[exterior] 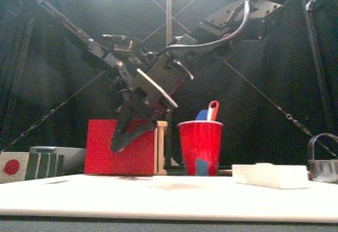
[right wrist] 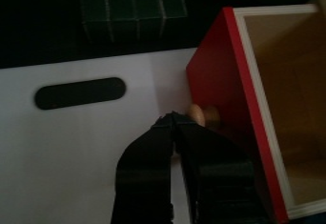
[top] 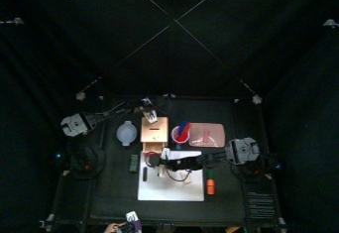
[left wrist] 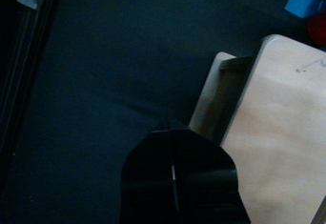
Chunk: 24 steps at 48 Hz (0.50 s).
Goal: Close drawer
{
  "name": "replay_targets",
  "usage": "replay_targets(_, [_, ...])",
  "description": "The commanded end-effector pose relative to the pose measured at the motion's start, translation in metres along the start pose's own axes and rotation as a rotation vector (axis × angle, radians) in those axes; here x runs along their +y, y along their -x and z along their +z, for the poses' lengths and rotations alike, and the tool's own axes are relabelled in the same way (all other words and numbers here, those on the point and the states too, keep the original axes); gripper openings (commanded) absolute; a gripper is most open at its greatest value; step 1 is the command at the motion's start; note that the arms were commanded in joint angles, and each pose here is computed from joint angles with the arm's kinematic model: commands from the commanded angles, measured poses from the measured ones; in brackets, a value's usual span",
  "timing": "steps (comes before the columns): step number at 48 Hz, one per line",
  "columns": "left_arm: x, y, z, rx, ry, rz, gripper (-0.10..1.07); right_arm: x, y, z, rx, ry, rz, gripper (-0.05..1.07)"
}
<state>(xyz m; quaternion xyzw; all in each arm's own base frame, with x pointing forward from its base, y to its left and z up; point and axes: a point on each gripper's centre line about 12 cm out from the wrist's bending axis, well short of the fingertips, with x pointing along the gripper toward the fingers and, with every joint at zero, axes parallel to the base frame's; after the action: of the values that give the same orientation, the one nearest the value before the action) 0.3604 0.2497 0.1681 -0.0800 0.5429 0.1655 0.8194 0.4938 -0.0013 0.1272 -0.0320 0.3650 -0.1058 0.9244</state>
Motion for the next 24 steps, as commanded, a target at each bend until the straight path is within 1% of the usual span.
replay_targets(1, [-0.002, 0.006, 0.007, -0.023, -0.007, 0.002, 0.11, -0.024, 0.006, 0.019, -0.040, -0.026, -0.044, 0.20])
replay_targets(6, [-0.002, 0.006, 0.007, -0.026, -0.007, 0.003, 0.11, -0.036, 0.003, 0.019, -0.036, -0.035, -0.068, 0.20])
replay_targets(24, [-0.003, 0.003, 0.005, -0.026, -0.008, 0.003, 0.11, -0.063, -0.003, 0.019, -0.031, -0.050, -0.121, 0.20])
